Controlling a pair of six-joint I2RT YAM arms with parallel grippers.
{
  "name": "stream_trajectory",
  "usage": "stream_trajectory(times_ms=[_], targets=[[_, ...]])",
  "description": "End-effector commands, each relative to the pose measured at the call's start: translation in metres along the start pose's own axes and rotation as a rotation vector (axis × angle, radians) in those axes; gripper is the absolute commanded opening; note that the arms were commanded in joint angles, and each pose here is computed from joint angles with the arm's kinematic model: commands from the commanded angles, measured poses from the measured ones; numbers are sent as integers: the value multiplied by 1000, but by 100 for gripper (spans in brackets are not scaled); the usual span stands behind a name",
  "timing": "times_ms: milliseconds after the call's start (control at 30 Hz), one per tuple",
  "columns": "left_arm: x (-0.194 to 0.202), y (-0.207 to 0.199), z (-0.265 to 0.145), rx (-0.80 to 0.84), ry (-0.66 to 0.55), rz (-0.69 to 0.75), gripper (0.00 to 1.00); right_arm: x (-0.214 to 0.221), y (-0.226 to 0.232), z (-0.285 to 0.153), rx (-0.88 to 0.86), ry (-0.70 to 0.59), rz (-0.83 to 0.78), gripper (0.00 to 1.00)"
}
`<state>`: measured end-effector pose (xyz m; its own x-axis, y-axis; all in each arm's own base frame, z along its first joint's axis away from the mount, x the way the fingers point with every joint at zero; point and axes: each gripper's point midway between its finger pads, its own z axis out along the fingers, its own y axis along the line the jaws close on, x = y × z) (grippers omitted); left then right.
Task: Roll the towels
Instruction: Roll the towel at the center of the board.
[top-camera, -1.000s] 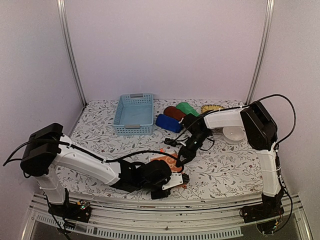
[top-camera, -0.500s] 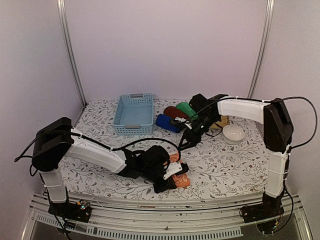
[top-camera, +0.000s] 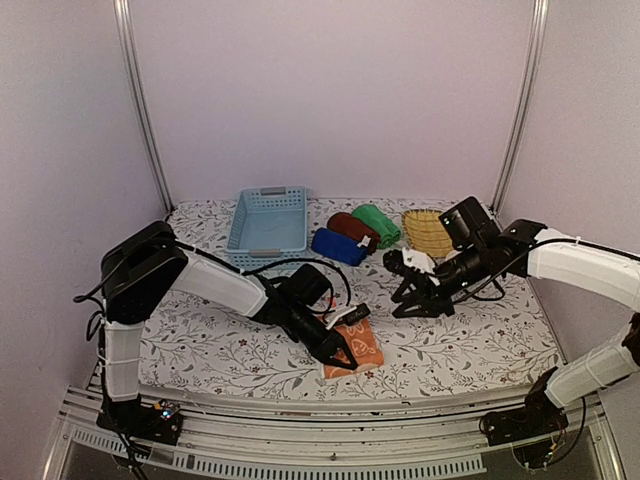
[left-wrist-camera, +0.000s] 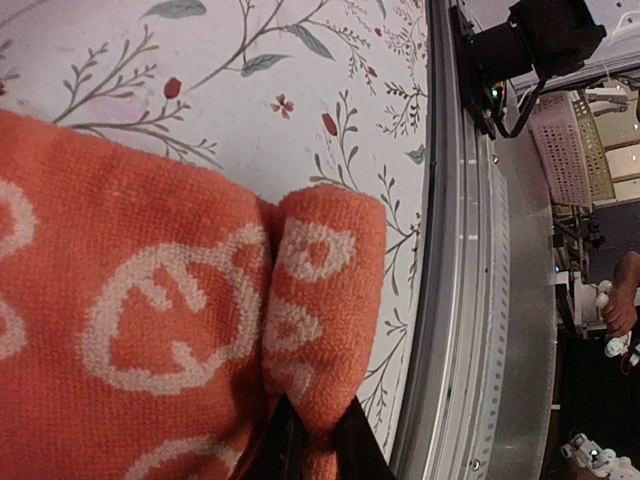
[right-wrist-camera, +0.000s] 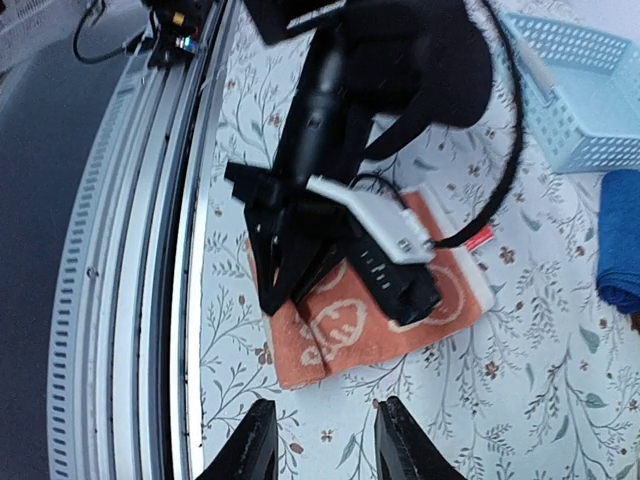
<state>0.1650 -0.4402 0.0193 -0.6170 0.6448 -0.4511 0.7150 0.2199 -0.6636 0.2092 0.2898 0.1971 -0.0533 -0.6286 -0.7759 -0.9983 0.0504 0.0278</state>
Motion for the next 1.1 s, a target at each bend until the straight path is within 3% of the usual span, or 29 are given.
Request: stream_trajectory(times_ms=[0, 133, 467, 633, 733, 933, 1067], targets=[[62, 31, 12, -34, 180, -297, 8, 43, 13, 43, 37, 126, -168, 36], [62, 35, 9, -25, 166, -363, 8, 62, 28, 77, 25, 188, -229, 40], [63, 42, 7, -32, 134, -377, 5, 79, 41, 128, -14, 283, -325, 42], [62, 43, 7, -30, 125, -371, 3, 94, 36, 143, -19, 321, -328, 39], [60, 42, 6, -24, 121, -360, 4, 98, 36, 151, -35, 326, -336, 31], [40, 32, -9, -49, 66, -270, 21, 113, 46, 161, -139, 384, -318, 14], [24, 22, -42, -165, -29, -155, 35, 118, 59, 158, -221, 398, -249, 9]])
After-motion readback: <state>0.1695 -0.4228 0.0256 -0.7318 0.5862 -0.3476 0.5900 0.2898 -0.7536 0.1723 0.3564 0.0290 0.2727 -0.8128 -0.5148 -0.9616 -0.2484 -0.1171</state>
